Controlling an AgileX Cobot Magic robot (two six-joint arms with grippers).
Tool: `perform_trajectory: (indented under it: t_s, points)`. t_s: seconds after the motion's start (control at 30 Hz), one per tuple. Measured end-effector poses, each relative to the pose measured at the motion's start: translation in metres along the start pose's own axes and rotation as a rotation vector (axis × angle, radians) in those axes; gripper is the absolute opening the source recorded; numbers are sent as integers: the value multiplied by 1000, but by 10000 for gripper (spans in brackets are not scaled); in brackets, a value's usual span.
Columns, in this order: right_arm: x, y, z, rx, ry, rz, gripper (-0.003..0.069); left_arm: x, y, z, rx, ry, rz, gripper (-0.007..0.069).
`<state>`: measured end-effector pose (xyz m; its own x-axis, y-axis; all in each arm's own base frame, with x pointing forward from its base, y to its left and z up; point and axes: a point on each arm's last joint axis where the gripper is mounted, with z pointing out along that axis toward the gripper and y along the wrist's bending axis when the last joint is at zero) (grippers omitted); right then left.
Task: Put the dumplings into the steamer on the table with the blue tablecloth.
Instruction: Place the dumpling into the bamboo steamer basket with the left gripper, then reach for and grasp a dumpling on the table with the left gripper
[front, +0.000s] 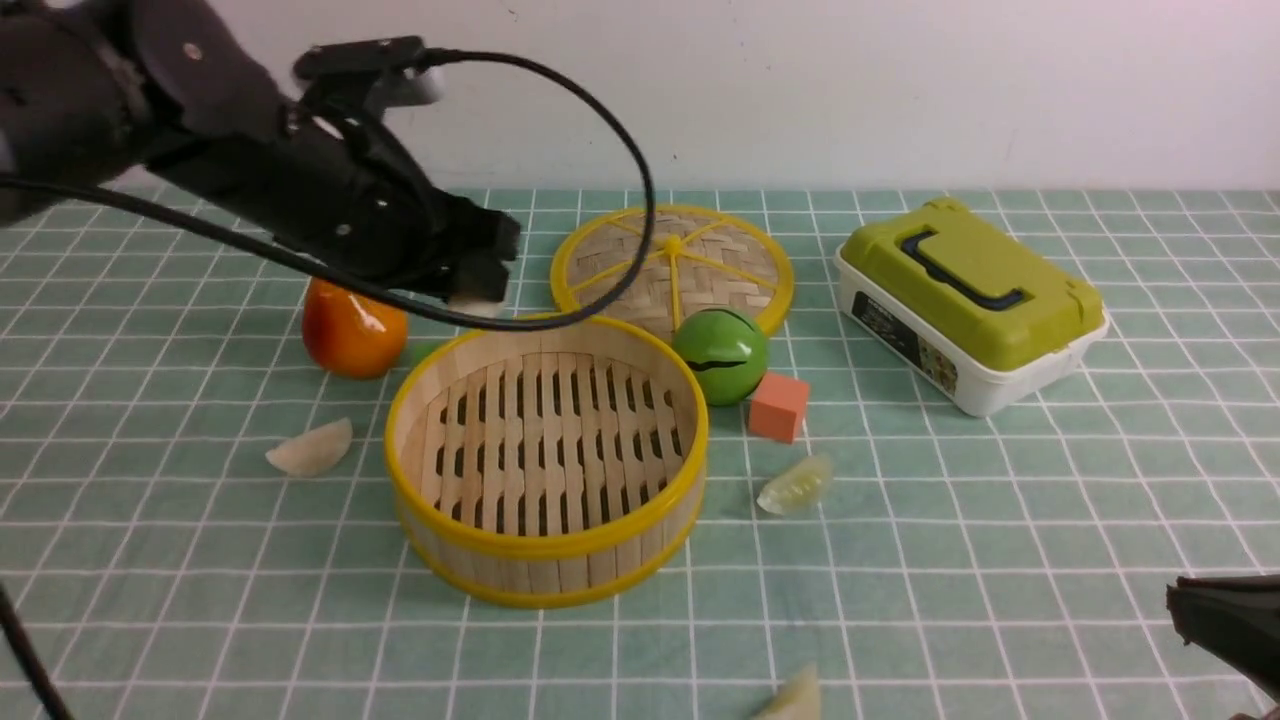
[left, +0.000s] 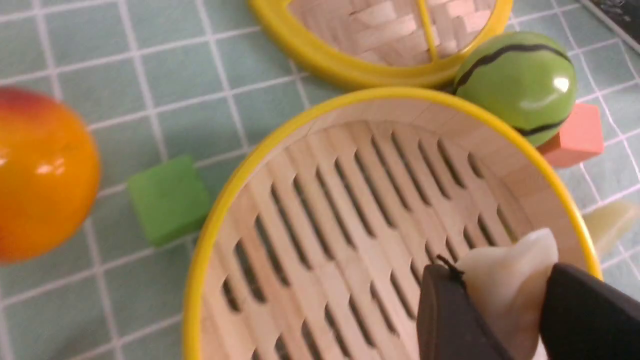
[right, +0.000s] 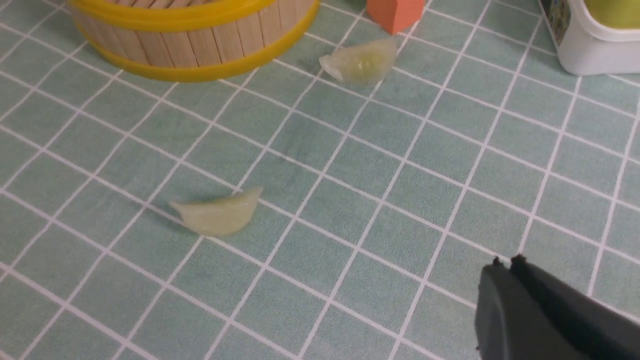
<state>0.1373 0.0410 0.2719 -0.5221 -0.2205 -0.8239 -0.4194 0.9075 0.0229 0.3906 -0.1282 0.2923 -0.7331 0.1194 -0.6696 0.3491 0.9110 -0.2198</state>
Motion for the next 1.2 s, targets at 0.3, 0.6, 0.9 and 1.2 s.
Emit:
perform_trajectory:
  t_s: [0.3,0.6,0.9,1.2]
  points:
    - [1,1,0,-7,10,0,6,42,16,96,-110,162,119,248]
    - [6,0,3,-3,14,15,10,11,12,42,-186,34,175,500]
    - [7,1,4,-12,1,52,12,26,91,23,-374,245,146,437]
    - [6,1,4,-15,-6,64,20,53,112,68,-337,374,269,375]
